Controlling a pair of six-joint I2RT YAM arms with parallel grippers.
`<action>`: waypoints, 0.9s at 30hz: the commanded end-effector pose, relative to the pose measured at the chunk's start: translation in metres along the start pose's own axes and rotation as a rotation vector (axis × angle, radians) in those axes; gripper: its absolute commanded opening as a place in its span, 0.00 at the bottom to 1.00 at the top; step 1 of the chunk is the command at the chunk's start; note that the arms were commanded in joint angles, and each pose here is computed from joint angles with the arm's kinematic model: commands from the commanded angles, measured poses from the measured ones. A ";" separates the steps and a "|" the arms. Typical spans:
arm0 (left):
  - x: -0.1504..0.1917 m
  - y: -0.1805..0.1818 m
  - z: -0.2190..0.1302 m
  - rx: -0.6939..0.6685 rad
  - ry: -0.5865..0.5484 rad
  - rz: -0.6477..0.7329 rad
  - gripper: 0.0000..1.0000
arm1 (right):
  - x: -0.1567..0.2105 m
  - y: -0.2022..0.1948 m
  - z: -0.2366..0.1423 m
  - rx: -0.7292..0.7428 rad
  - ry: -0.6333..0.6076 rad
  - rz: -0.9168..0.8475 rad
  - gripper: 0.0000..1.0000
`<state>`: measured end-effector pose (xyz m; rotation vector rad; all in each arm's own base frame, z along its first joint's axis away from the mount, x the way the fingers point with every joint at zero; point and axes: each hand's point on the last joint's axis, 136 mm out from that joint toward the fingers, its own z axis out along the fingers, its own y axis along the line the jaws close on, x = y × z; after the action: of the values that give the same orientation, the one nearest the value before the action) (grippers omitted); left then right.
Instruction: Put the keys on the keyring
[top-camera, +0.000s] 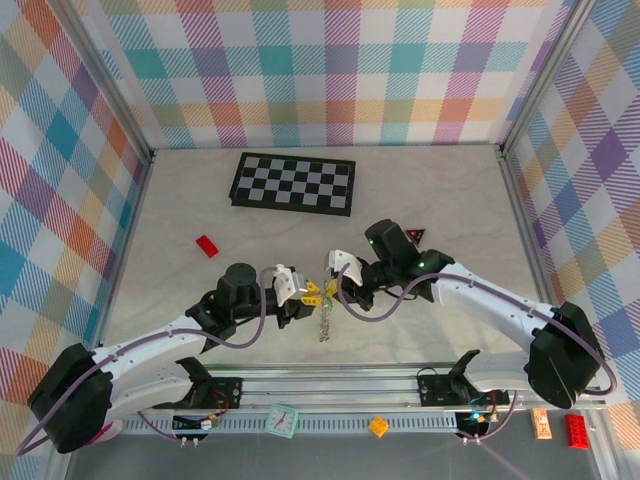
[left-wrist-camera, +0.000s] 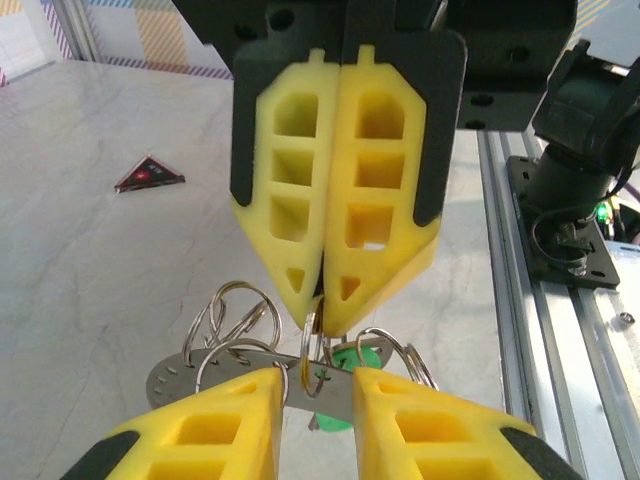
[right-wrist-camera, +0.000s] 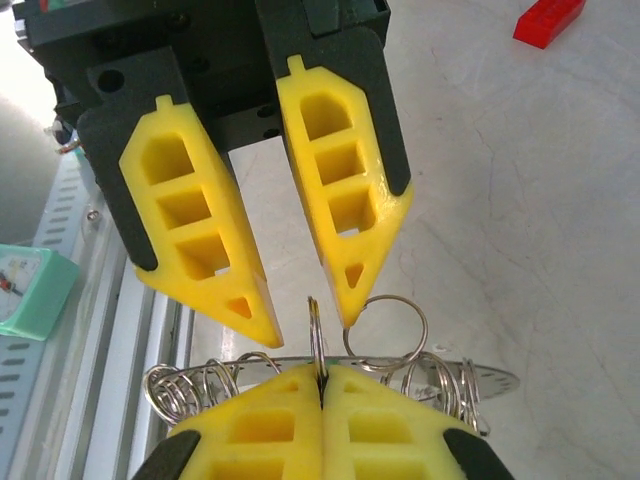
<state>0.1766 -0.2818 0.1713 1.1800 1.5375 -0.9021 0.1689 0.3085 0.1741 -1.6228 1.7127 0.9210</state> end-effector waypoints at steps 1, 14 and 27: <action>-0.006 0.001 -0.002 -0.001 0.036 0.043 0.24 | -0.001 0.009 -0.002 -0.032 0.065 -0.067 0.00; -0.013 -0.002 0.002 0.034 0.035 0.056 0.08 | -0.015 0.016 0.006 -0.058 0.111 -0.136 0.00; -0.017 -0.006 -0.003 0.028 -0.058 0.046 0.00 | -0.004 0.003 -0.010 0.020 -0.069 0.028 0.29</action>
<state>0.1737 -0.2825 0.1699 1.2294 1.5454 -0.8932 0.1674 0.2977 0.1704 -1.6059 1.7411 0.8755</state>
